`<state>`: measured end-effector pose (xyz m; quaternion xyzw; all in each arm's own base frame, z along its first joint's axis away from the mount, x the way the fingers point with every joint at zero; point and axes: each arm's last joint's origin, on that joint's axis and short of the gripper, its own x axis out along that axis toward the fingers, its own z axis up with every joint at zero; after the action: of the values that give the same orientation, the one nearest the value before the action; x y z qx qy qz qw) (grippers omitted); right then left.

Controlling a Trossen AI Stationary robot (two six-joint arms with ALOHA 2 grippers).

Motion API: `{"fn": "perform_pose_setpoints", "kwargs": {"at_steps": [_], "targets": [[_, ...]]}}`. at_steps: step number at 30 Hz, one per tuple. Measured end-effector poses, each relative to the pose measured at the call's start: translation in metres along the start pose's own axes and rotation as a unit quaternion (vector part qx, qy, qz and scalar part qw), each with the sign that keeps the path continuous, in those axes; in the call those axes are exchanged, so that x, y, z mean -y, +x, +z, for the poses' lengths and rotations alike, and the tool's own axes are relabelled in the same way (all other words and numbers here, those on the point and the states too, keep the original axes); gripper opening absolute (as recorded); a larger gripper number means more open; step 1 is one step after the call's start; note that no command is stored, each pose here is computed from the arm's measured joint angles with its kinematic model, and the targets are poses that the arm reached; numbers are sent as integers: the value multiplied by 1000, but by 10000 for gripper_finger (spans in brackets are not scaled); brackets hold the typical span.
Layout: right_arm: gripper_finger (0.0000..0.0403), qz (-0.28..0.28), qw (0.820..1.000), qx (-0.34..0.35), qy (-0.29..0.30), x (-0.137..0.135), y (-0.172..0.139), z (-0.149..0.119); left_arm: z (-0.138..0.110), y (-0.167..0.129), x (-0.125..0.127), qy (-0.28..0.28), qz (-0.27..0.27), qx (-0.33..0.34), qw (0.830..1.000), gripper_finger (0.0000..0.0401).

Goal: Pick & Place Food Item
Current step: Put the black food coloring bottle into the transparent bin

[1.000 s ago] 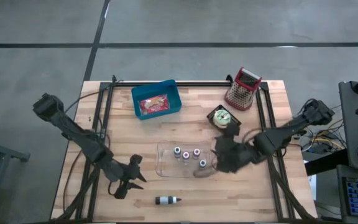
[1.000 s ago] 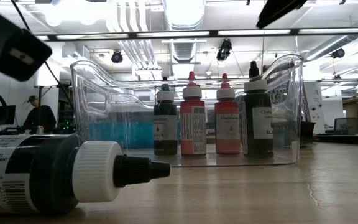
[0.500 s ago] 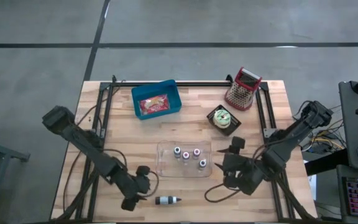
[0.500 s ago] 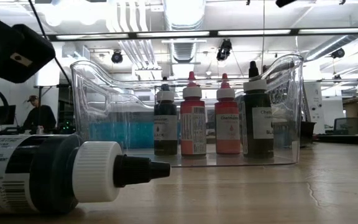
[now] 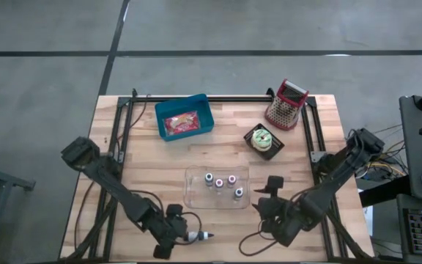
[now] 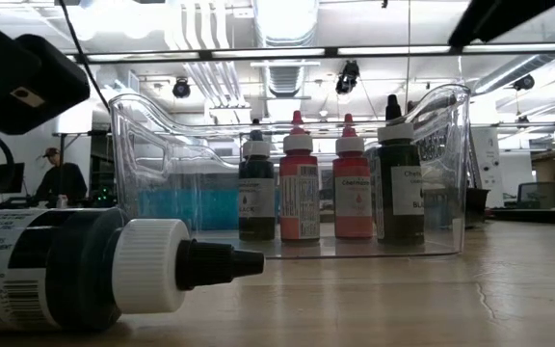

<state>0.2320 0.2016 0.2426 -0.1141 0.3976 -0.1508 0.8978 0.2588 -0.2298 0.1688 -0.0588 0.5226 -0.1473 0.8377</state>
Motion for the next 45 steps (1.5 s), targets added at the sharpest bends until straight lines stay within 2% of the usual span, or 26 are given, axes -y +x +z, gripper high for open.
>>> {"fn": "perform_pose_setpoints", "kwargs": {"at_steps": [10,27,39,45], "targets": [[237,4,1000,-3,-4,-9,-5,-8,19,9,7,-3,5,6,1000,225],[237,6,1000,0,-2,-11,-8,-10,17,25,-3,-7,34,-12,999,225],[237,6,1000,-1,-4,-11,-8,-10,25,62,0,1,25,-63,998,225],[237,6,1000,-1,-1,-11,-8,-10,29,59,1,1,45,-71,996,225]]}}
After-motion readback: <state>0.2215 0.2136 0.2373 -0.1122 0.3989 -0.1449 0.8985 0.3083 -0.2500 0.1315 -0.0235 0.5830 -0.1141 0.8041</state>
